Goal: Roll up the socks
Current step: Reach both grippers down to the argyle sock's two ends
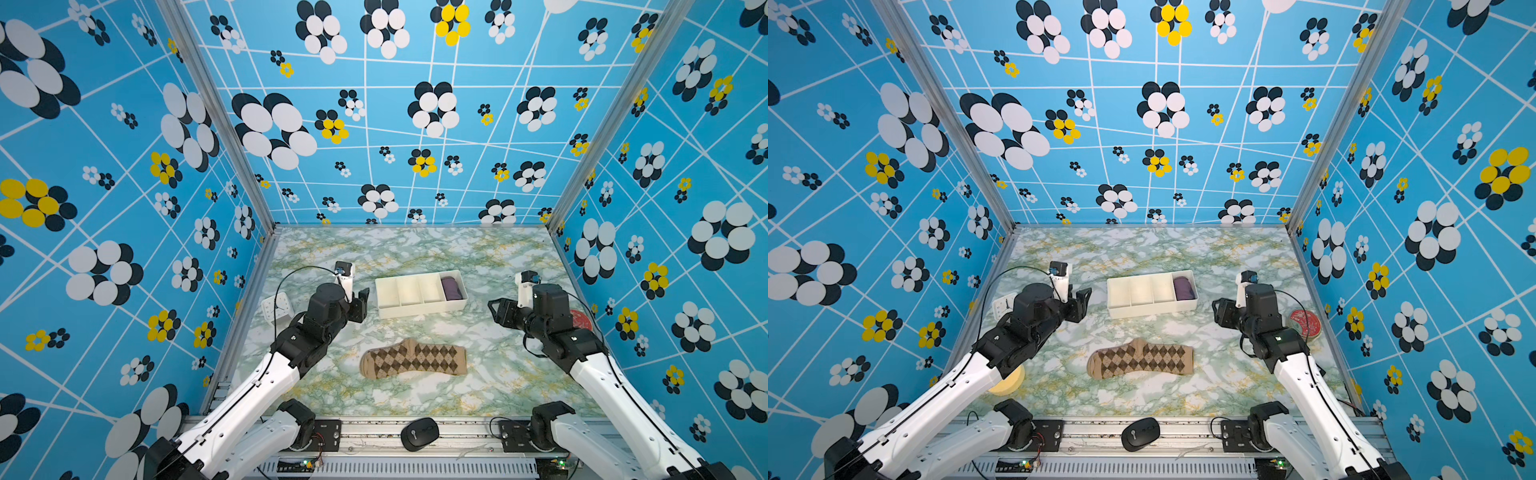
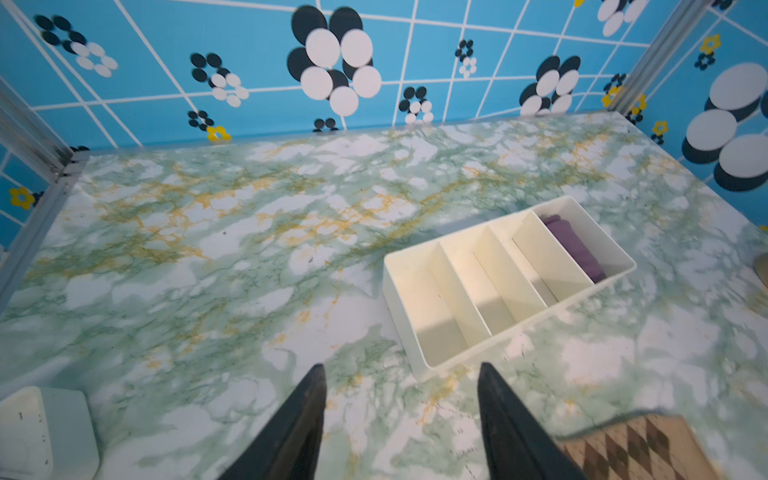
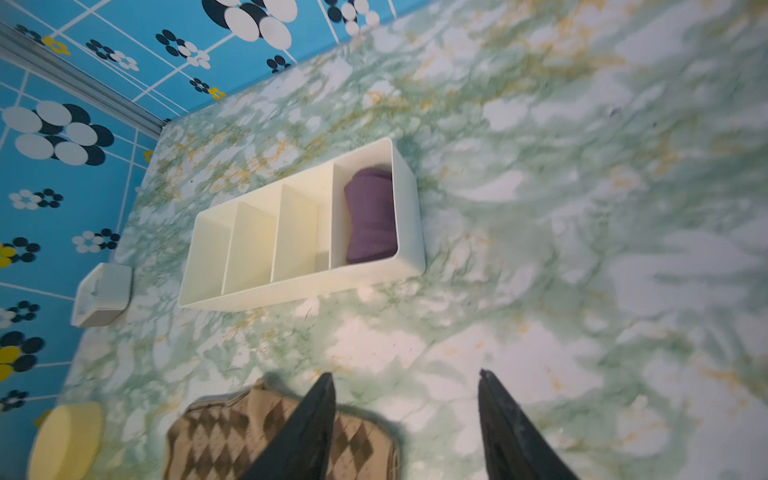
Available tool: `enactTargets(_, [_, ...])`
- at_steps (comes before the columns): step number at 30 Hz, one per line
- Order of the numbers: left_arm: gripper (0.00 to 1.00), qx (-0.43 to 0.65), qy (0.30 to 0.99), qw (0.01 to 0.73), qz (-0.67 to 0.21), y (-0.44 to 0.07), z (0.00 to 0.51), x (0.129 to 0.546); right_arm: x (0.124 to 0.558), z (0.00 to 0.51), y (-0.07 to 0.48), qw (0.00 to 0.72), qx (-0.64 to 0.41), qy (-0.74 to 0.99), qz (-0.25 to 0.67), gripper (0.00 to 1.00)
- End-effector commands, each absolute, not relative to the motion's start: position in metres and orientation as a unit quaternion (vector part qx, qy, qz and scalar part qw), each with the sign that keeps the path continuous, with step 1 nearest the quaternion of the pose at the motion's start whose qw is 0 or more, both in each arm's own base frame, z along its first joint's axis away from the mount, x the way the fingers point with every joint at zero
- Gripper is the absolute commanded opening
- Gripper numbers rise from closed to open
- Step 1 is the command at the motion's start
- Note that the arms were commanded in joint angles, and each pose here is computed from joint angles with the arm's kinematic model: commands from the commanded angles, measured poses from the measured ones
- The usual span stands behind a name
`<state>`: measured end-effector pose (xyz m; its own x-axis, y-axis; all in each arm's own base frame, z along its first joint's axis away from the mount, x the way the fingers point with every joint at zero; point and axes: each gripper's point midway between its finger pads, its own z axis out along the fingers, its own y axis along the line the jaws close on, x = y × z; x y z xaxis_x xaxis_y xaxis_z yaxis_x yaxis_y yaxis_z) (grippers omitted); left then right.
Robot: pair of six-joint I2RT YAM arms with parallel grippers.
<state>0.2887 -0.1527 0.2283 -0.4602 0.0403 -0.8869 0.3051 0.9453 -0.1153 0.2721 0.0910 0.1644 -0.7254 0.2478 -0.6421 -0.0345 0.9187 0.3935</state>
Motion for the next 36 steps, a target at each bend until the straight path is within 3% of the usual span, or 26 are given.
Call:
enactTargets(1, [0.53,0.107,0.883,0.444,-0.111,-0.156,0.195,0.260,0.222,0.115,0.100,0.238,0.110,0.943,0.206,0.39])
enactTargets(5, [0.45,0.145,0.885,0.423,-0.125,-0.188,0.181,0.248,0.211,0.086,0.104,0.210,0.136,0.945,0.209,0.25])
enactTargets(9, [0.40,0.177,0.897,0.386,-0.124,-0.217,0.160,0.244,0.208,0.071,0.115,0.188,0.142,0.944,0.229,0.19])
enactTargets(20, [0.37,0.220,0.908,0.311,-0.173,-0.286,0.118,0.235,0.195,0.037,0.128,0.129,0.108,0.969,0.179,0.12])
enactTargets(36, [0.34,0.244,0.901,0.244,-0.265,-0.361,0.091,0.223,0.200,0.029,0.142,0.127,0.089,0.972,0.178,0.10])
